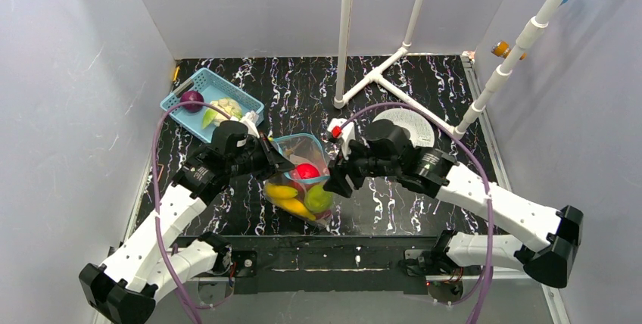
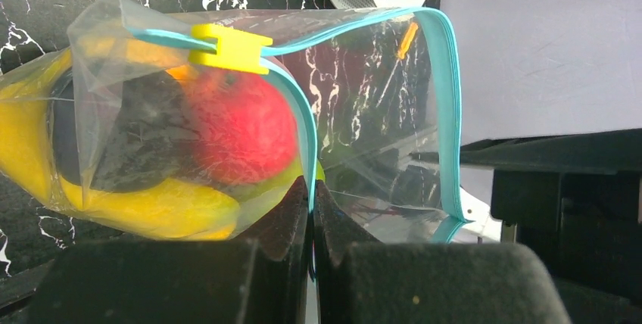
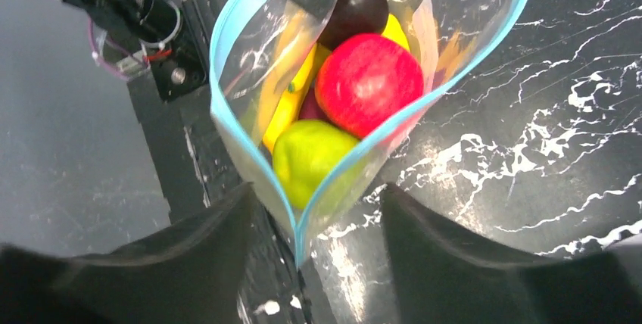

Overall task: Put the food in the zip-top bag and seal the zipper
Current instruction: Adjust the zipper food storage bag at the center of the board.

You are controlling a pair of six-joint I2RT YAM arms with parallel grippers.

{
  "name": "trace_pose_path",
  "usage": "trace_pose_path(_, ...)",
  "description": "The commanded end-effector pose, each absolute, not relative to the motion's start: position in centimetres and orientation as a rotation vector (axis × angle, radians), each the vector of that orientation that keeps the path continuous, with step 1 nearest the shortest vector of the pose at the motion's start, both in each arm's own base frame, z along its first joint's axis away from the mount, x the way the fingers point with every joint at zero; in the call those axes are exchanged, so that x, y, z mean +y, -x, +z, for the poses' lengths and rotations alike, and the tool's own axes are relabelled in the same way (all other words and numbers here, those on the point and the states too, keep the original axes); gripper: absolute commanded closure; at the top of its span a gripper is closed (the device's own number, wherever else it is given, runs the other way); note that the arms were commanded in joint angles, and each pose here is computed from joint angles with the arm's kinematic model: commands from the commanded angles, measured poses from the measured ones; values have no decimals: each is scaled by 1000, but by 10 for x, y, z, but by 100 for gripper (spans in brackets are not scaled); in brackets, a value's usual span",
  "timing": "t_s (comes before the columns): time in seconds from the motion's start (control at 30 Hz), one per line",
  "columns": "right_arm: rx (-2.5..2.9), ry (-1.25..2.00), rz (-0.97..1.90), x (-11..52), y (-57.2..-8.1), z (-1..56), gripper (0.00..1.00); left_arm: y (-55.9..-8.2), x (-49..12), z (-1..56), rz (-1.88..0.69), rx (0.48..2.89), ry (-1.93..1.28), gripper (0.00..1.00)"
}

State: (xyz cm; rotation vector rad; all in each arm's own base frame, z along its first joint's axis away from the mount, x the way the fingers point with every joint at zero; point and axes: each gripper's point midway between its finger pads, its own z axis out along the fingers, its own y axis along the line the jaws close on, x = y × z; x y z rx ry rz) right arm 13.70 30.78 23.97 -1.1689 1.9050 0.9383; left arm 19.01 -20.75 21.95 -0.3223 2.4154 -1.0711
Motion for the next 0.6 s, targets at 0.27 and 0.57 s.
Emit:
trace_pose_path(0.27,1713,1202,677,318,-200,251,99,-200,-190,251,-993,2262,160,77)
trace_pose_path(0.57,1579,1315,812,287,-197,256,99,-216,-153,270,-875,1997,-239,20)
